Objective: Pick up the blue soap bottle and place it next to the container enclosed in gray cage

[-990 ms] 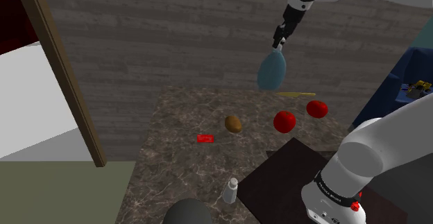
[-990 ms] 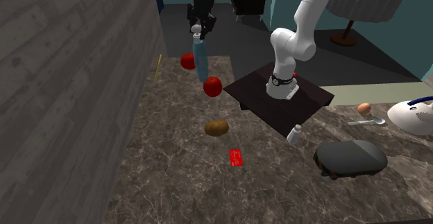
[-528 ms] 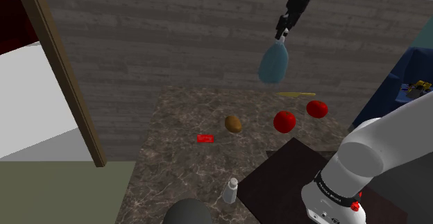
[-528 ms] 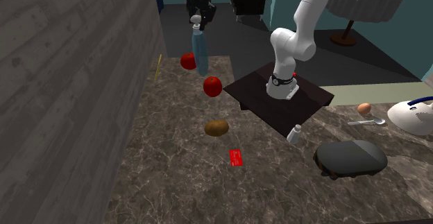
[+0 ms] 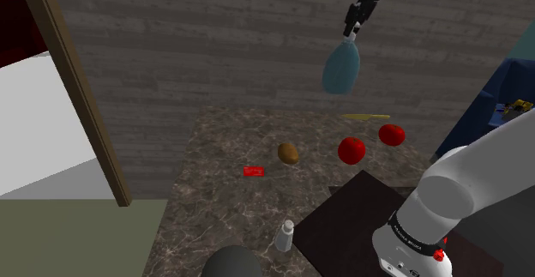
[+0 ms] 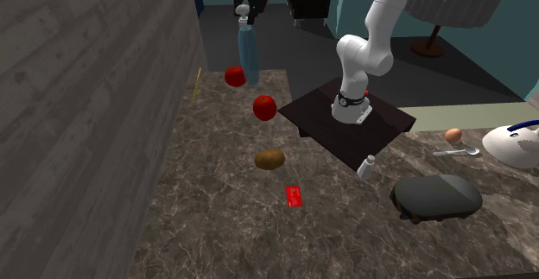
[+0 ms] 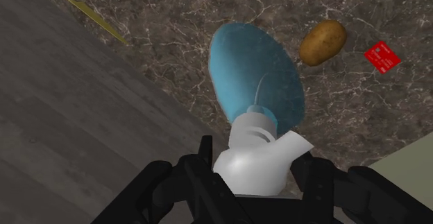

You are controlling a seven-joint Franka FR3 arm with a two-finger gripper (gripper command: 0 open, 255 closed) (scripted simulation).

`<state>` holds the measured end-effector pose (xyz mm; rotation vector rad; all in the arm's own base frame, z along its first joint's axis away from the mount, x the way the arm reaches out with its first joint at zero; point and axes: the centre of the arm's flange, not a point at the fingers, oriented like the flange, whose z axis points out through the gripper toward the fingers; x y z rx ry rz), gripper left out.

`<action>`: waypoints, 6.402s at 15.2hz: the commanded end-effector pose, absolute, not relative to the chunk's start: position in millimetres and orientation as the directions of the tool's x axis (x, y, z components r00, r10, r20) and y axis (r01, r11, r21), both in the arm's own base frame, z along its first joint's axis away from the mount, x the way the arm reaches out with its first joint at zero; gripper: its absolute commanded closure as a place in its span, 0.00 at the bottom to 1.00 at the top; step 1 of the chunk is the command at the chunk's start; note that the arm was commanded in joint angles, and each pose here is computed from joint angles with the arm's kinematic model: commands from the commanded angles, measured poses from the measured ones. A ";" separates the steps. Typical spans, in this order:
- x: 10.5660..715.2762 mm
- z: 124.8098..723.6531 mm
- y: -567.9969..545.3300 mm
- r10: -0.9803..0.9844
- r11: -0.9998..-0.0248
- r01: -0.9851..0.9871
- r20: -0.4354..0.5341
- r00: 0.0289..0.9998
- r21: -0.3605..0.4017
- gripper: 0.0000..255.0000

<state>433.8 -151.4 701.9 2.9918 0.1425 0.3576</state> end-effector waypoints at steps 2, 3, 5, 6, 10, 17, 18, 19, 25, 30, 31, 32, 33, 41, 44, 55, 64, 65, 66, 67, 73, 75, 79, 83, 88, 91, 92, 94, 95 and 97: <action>432.8 717.9 -151.9 0.108 -0.988 0.079 0.229 0.967 0.135 1.00; 432.8 720.0 -151.9 0.108 -0.988 0.079 0.229 0.967 0.135 1.00; 426.4 714.2 -127.0 0.108 -0.988 0.079 0.229 0.967 0.135 1.00; 423.2 711.3 -114.5 0.108 -0.988 0.079 0.229 0.967 0.135 1.00; 410.4 699.9 -64.6 0.108 -0.988 0.079 0.229 0.967 0.135 1.00; 387.9 679.7 22.8 0.108 -0.988 0.079 0.229 0.967 0.135 1.00; 384.7 676.9 35.2 0.108 -0.988 0.079 0.229 0.967 0.135 1.00; 381.5 674.0 47.7 0.108 -0.988 0.079 0.229 0.967 0.135 1.00; 362.2 656.8 122.6 0.108 -0.988 0.079 0.229 0.967 0.135 1.00; 346.2 642.4 185.0 0.108 -0.988 0.079 0.229 0.967 0.135 1.00; 343.0 639.5 197.4 0.108 -0.988 0.079 0.229 0.967 0.135 1.00; 339.8 636.7 209.9 0.108 -0.988 0.079 0.229 0.967 0.135 1.00; 336.6 633.8 222.4 0.108 -0.988 0.079 0.229 0.967 0.135 1.00; 310.9 610.8 322.2 0.108 -0.988 0.079 0.229 0.967 0.135 1.00; 301.3 602.2 359.6 0.108 -0.988 0.079 0.229 0.967 0.135 1.00; 266.0 570.6 496.9 0.108 -0.988 0.079 0.229 0.967 0.135 1.00; 237.1 544.8 609.2 0.108 -0.988 0.079 0.229 0.967 0.135 1.00; 233.9 541.9 621.7 0.108 -0.988 0.079 0.229 0.967 0.135 1.00; 230.7 539.0 634.1 0.108 -0.988 0.079 0.229 0.967 0.135 1.00; 227.5 536.1 646.6 0.108 -0.988 0.079 0.229 0.967 0.135 1.00; 221.0 509.2 672.0 0.108 -0.988 0.079 0.229 0.967 0.135 1.00; 221.0 498.6 672.0 0.108 -0.988 0.079 0.229 0.967 0.135 1.00; 221.0 477.5 672.0 0.108 -0.988 0.079 0.229 0.967 0.135 1.00; 221.0 456.4 672.0 0.108 -0.988 0.079 0.229 0.967 0.135 1.00; 221.0 430.0 672.0 0.108 -0.988 0.079 0.229 0.967 0.135 1.00; 221.0 414.1 672.0 0.108 -0.988 0.079 0.229 0.967 0.135 1.00; 221.0 408.9 672.0 0.108 -0.988 0.079 0.229 0.967 0.135 1.00; 221.0 398.3 672.0 0.108 -0.988 0.079 0.229 0.967 0.135 1.00; 221.0 392.0 672.0 0.108 -0.988 0.079 0.229 0.967 0.135 1.00; 221.0 392.0 672.0 0.108 -0.988 0.079 0.229 0.967 0.135 1.00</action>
